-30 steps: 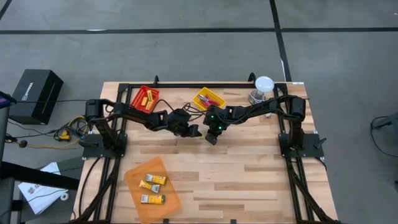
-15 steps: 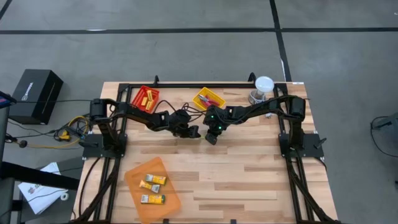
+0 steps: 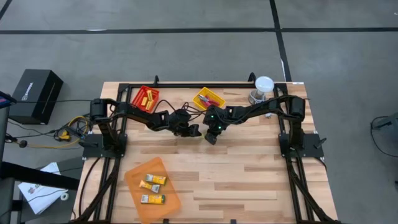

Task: Pick & Place School Supplies
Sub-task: Put the light green eraser into the red bin

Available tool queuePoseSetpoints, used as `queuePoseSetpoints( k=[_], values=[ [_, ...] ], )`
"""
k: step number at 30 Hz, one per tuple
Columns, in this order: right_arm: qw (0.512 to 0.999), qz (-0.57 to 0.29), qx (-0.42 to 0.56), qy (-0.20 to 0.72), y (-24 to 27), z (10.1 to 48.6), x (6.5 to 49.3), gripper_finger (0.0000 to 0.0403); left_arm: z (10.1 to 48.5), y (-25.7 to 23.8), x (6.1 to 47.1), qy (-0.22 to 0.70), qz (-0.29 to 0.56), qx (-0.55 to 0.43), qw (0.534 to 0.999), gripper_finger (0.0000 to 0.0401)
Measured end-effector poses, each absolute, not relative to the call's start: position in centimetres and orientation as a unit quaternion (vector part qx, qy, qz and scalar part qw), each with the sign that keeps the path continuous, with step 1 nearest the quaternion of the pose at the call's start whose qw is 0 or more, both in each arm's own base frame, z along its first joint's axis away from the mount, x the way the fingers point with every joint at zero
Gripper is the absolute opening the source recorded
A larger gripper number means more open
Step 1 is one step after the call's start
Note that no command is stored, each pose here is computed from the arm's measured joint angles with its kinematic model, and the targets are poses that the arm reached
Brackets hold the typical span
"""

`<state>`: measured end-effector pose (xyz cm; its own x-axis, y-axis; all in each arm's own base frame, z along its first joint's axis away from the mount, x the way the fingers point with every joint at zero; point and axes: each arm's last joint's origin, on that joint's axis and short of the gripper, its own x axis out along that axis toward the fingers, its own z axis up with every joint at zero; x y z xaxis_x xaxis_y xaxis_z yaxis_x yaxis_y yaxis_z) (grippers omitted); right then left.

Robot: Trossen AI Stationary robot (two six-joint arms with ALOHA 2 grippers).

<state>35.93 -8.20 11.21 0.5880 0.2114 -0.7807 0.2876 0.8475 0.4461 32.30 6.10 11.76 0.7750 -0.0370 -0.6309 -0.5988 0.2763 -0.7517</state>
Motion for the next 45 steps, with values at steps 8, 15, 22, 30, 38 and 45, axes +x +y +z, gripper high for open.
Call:
queuePoseSetpoints(
  k=[8,15,22,30,38,45],
  values=[
    [0.848,-0.022,0.275,0.453,-8.2,11.2,35.9,0.0000,10.4,6.1,32.9,0.271,0.186,-0.585,0.741,0.0205],
    [0.848,-0.021,0.276,0.453,-8.2,11.2,35.9,0.0000,10.4,6.3,33.2,0.253,0.179,-0.593,0.743,0.0174],
    [0.848,-0.021,0.276,0.453,-8.2,11.2,35.9,0.0000,10.4,6.3,33.2,0.253,0.178,-0.593,0.744,0.0128],
    [0.847,-0.020,0.276,0.453,-8.2,11.2,35.9,0.0000,10.3,6.3,33.2,0.256,0.175,-0.583,0.751,0.0027],
    [0.846,-0.020,0.279,0.453,-8.2,11.2,35.9,0.0000,10.2,6.2,33.1,0.268,0.172,-0.563,0.762,0.0006],
    [0.834,0.010,0.324,0.447,-8.2,11.7,35.9,0.0020,10.2,6.2,33.0,0.273,0.169,-0.562,0.762,0.0005]
  ],
)
